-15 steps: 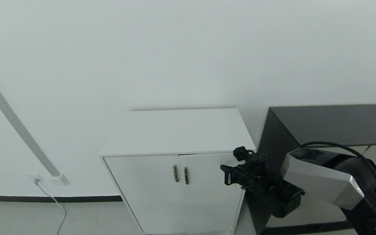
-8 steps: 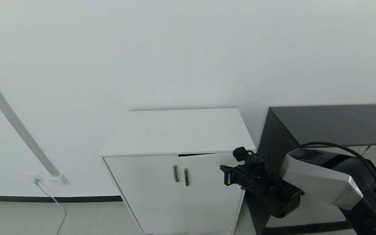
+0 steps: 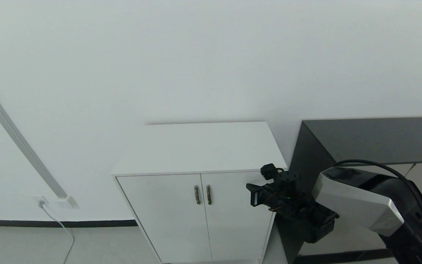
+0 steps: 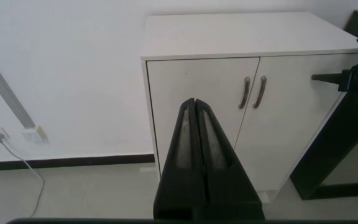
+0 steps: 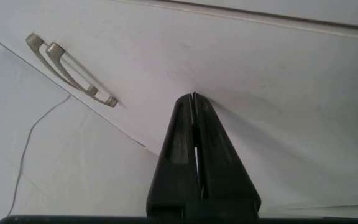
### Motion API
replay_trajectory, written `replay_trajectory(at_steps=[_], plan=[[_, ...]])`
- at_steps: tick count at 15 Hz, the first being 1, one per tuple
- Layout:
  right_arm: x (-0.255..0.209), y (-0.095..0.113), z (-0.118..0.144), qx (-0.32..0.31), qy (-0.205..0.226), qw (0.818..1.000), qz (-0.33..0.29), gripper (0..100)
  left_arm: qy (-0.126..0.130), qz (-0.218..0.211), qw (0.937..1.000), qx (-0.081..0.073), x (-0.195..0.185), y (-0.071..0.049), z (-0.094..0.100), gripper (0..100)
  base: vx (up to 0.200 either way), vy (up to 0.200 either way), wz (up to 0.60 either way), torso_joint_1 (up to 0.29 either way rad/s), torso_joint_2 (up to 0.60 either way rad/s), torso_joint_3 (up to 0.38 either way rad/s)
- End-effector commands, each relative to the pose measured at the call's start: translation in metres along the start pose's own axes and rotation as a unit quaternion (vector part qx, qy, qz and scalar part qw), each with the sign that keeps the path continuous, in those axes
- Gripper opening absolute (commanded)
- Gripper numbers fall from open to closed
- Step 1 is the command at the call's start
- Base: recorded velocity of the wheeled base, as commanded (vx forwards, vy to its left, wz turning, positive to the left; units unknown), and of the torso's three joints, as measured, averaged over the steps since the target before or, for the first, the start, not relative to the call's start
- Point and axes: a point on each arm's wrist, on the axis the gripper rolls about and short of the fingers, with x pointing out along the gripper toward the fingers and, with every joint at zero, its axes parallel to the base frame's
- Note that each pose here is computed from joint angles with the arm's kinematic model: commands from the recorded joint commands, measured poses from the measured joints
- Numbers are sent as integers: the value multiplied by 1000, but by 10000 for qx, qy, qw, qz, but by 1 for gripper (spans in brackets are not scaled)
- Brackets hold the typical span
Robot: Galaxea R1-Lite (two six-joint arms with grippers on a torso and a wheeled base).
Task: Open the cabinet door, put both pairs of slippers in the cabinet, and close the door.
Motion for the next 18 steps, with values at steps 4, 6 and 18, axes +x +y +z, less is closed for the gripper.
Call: replay_trajectory(at_steps=[4, 6, 18], plan=[[3, -1, -3, -3, -8, 10000, 6, 0, 9, 2, 10000, -1, 0, 0, 0, 0, 0, 0, 0, 0, 0, 0], [1, 0, -2, 0, 7, 10000, 4, 0, 9, 2, 10000, -1, 0, 0, 0, 0, 0, 0, 0, 0, 0, 0], [-241, 10, 113, -578, -1045, 9742, -1915, 0, 9, 10, 10000, -1, 0, 0, 0, 0, 0, 0, 0, 0, 0, 0]])
